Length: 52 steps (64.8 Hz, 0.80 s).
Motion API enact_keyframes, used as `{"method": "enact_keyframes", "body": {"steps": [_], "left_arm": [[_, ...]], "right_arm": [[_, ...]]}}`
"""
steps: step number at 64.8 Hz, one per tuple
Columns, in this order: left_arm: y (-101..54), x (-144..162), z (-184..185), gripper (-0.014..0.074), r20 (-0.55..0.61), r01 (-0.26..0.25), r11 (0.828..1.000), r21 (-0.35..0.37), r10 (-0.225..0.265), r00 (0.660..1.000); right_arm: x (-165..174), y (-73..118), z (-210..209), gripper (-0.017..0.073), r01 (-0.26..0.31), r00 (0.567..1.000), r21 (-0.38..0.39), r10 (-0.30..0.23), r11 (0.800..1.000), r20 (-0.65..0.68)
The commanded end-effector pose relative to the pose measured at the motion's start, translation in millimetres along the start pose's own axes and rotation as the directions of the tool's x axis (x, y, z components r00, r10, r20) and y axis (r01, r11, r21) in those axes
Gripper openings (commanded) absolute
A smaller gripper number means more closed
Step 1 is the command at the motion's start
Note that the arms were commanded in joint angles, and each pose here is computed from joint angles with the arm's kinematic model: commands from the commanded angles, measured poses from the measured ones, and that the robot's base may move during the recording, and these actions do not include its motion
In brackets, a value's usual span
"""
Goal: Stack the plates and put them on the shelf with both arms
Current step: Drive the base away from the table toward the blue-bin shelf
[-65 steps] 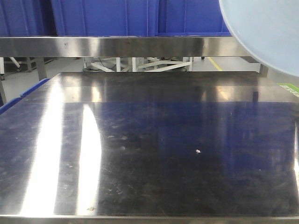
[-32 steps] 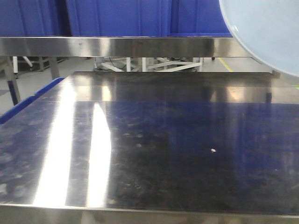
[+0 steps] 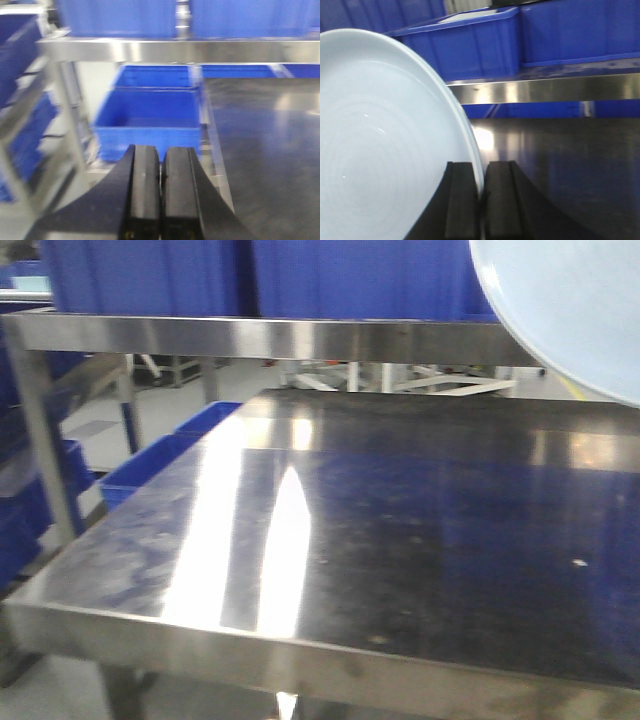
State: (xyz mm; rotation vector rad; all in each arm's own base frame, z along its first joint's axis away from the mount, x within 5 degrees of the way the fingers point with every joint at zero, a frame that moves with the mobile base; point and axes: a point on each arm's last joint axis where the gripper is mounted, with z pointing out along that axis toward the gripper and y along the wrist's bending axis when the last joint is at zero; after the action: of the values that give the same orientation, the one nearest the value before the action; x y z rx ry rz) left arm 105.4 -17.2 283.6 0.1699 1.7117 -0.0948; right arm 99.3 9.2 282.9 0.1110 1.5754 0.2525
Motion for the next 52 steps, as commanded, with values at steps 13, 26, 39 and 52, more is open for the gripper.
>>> {"method": "enact_keyframes", "body": {"steps": [13,26,39,52], "left_arm": [[1.3,-17.0,-1.8,0.0082,0.107,0.007,1.000,-0.010,-0.006,0.994],[1.3,-17.0,-1.8,0.0082,0.107,0.007,1.000,-0.010,-0.006,0.994],[1.3,-17.0,-1.8,0.0082,0.107,0.007,1.000,-0.010,-0.006,0.994],[1.3,-17.0,-1.8,0.0082,0.107,0.007,1.000,-0.010,-0.006,0.994]], "right_arm": [[-18.9,1.7,-0.9,0.0048,-0.001,0.992,0.000,0.001,1.000,0.129],[-18.9,1.7,-0.9,0.0048,-0.001,0.992,0.000,0.001,1.000,0.129],[-18.9,1.7,-0.9,0.0048,-0.001,0.992,0.000,0.001,1.000,0.129],[-18.9,1.7,-0.9,0.0048,-0.001,0.992,0.000,0.001,1.000,0.129]]}}
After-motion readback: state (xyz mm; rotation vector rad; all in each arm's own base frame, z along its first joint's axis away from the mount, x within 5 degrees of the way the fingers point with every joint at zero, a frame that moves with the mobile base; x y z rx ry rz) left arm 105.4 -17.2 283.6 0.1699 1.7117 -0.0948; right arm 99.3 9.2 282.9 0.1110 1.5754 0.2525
